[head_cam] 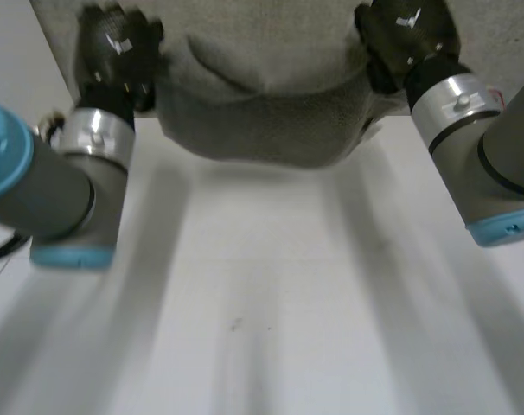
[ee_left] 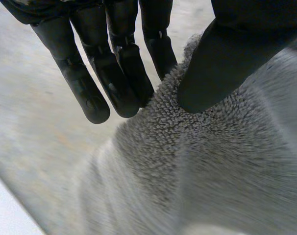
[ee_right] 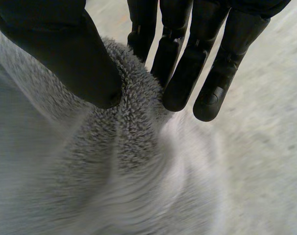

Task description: Fold the laundry.

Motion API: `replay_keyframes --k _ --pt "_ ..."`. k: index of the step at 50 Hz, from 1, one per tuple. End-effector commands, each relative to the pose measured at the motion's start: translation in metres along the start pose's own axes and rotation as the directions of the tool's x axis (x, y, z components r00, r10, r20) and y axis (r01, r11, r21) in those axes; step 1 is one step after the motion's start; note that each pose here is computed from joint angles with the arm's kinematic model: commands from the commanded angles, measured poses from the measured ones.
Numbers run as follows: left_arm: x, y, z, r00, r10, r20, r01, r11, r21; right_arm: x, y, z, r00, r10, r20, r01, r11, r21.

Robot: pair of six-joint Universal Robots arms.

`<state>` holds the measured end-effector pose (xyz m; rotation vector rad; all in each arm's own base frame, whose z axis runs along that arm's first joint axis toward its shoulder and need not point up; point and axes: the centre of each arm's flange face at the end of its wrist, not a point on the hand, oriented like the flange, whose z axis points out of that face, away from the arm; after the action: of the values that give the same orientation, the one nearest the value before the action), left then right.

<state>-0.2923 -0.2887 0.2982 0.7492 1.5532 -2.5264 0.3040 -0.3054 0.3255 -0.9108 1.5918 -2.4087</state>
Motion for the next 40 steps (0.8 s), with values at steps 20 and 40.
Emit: replay_keyframes --k 20,40 --pt "0.012 0.026 -0.09 0.982 -0.134 -0.133 0.051 0.868 -0.495 -0.046 0.069 -0.071 0.954 0.012 0.298 0.121 0.899 -0.421" --pt "0.069 0.104 -0.05 0.792 -0.308 -0.527 -0.002 0.862 -0.507 -0.028 -0.01 -0.086 0.957 -0.065 0.282 0.106 0.985 -0.133"
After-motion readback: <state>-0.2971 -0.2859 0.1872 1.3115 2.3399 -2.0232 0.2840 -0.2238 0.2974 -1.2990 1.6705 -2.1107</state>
